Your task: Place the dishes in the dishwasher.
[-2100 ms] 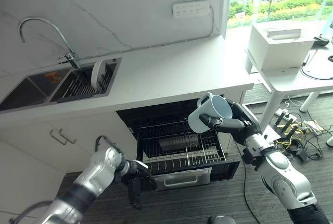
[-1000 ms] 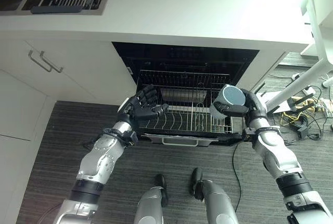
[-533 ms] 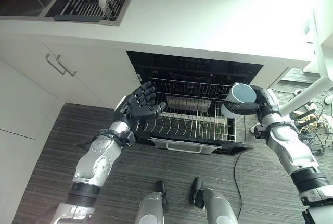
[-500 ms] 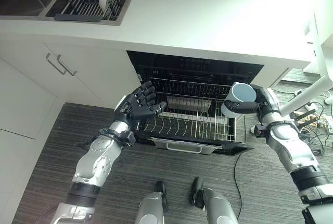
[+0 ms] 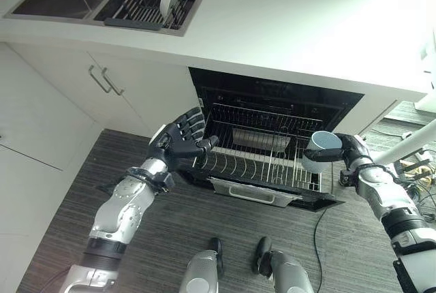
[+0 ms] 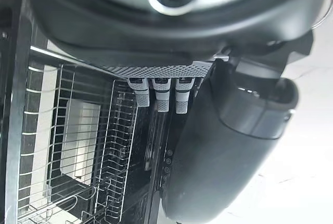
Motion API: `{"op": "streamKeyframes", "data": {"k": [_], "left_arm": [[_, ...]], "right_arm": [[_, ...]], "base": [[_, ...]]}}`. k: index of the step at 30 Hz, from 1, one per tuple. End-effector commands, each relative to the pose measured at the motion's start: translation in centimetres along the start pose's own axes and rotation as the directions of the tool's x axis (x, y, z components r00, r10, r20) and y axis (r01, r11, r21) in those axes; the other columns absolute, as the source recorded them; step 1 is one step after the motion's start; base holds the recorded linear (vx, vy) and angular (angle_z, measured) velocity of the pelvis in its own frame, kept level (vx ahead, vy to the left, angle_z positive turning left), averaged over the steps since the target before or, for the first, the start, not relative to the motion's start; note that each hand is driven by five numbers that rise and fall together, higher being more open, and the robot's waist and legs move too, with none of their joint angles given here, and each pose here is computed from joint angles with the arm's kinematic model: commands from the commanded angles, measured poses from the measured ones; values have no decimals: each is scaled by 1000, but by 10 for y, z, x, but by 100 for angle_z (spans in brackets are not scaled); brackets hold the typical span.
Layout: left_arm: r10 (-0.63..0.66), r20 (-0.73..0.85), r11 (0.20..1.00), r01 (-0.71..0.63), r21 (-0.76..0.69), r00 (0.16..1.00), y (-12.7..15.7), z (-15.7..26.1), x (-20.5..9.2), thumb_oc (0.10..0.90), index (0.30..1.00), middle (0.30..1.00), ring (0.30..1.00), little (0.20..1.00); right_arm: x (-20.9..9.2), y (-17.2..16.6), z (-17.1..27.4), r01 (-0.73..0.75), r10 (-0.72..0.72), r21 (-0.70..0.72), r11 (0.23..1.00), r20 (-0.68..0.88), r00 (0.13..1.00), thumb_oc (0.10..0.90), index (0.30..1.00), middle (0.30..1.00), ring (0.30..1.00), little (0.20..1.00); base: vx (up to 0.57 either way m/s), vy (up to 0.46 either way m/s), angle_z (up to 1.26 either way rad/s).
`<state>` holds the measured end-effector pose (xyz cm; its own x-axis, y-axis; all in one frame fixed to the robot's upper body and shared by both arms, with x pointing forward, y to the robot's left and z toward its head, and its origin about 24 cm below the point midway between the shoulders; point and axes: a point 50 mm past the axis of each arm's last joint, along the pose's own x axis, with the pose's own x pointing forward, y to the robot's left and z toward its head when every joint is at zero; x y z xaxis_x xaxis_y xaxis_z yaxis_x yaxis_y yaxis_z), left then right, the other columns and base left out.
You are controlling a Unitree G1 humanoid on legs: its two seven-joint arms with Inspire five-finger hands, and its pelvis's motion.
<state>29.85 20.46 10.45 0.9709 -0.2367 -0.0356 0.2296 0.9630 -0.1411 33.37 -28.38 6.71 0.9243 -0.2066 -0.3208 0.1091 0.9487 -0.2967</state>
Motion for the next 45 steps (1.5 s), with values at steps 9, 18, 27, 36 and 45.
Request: {"op": "streamKeyframes", "data": {"k": [9,18,27,36,45], "left_arm": [[-164,221,986,154,63,961,-14,53,-2,800,900,900,900,900],[-190,266,981,173,86,945,-13,70,-1,800,900,900,900,900],[-212,328,977,188,104,921,-14,91,0,800,900,900,900,900],[-239,365,971,210,116,900,-20,102,1,800,900,900,900,900],[-249,376,968,218,122,893,-25,106,1,800,900,900,900,900]], "right_arm": [[10,-29,51,-27,29,-22,999,61,998,400,300,300,300,300],[13,-47,80,31,-24,-75,997,100,995,400,300,300,300,300],[11,-53,108,70,-55,-81,994,172,984,400,300,300,300,300],[11,-54,123,104,-80,-109,989,203,976,400,300,300,300,300],[10,-55,130,148,-118,-133,980,210,971,800,900,900,900,900]], "base": [[-37,-2,4],[-19,-1,1],[-34,-3,1],[-10,-4,0],[-16,4,0]]}}
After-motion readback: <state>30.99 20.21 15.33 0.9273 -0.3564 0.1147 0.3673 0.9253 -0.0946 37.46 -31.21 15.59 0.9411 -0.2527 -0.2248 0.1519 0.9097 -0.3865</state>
